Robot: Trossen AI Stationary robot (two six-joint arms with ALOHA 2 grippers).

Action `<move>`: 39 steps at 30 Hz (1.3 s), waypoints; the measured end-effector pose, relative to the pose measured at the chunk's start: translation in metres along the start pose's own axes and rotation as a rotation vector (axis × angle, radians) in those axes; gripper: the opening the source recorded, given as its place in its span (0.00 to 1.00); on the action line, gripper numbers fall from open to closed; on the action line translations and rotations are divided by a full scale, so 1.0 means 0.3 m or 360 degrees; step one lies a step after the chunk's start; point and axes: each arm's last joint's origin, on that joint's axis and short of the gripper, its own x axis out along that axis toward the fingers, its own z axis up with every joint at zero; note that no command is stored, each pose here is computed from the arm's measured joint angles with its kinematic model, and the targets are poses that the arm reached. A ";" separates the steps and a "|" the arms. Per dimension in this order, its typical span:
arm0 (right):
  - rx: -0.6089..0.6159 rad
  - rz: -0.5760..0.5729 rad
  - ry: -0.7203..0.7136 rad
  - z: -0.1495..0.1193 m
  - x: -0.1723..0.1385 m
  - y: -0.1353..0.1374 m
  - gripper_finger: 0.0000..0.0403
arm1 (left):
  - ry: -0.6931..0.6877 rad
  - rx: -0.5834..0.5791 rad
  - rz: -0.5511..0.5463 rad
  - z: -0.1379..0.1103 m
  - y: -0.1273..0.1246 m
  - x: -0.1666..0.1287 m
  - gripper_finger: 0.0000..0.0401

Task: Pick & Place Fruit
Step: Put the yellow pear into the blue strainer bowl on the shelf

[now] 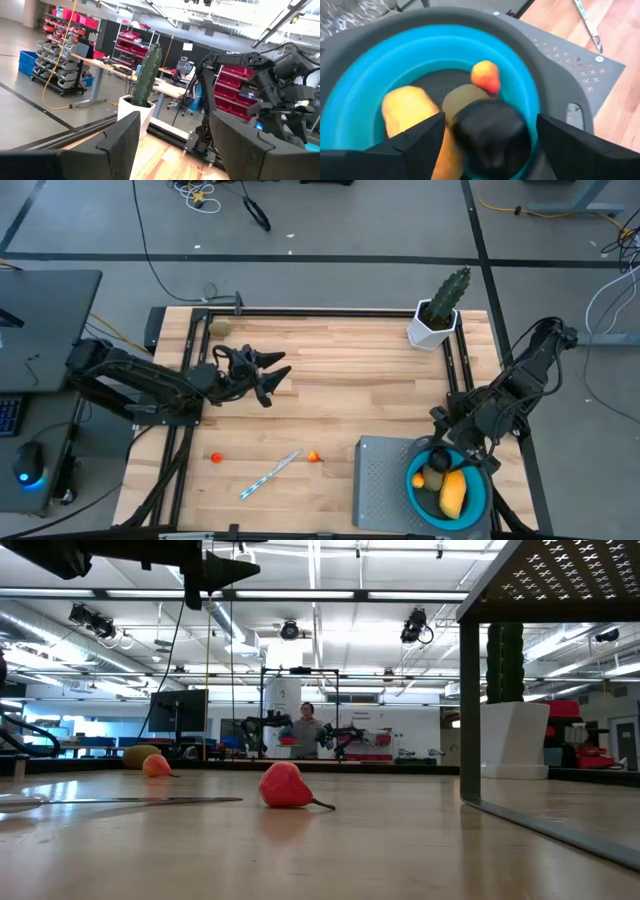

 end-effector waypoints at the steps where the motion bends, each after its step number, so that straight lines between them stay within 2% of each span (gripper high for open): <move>1: -0.0001 -0.0002 -0.0003 0.001 -0.002 0.000 0.81 | -0.0002 0.0002 -0.0001 0.001 0.000 0.000 0.62; 7: -0.0003 0.0037 -0.0088 0.040 -0.043 0.011 0.88 | -0.0005 0.0001 -0.0001 0.001 0.000 0.000 0.62; 15: 0.0003 0.0081 -0.0182 0.072 -0.075 0.023 0.89 | -0.0004 0.0002 -0.0001 0.001 0.000 0.000 0.62; 17: 0.0001 -0.0054 -0.0221 0.077 -0.073 0.015 0.89 | -0.0004 0.0004 0.0000 0.001 0.000 0.000 0.62; 23: -0.0097 -0.0760 -0.0399 0.115 -0.068 -0.031 0.89 | -0.0004 0.0011 0.0000 0.001 0.000 0.000 0.62; 25: -0.0123 -0.0910 -0.0460 0.140 -0.061 -0.048 0.88 | -0.0004 0.0012 0.0000 0.001 0.000 0.000 0.62; 29: -0.0119 -0.0996 -0.0555 0.195 -0.027 -0.092 0.86 | -0.0003 0.0019 -0.0001 0.001 0.000 0.000 0.62; 32: -0.0105 -0.1054 -0.0520 0.215 0.011 -0.137 0.83 | 0.0006 0.0050 -0.0039 0.000 -0.002 0.000 0.62; 36: -0.0073 -0.1142 -0.0402 0.217 0.055 -0.194 0.81 | 0.0080 0.0064 -0.0243 0.002 -0.031 0.007 0.62; 39: -0.0071 -0.1126 -0.0365 0.216 0.065 -0.216 0.80 | 0.0268 0.0165 -0.0332 -0.004 -0.079 0.031 0.62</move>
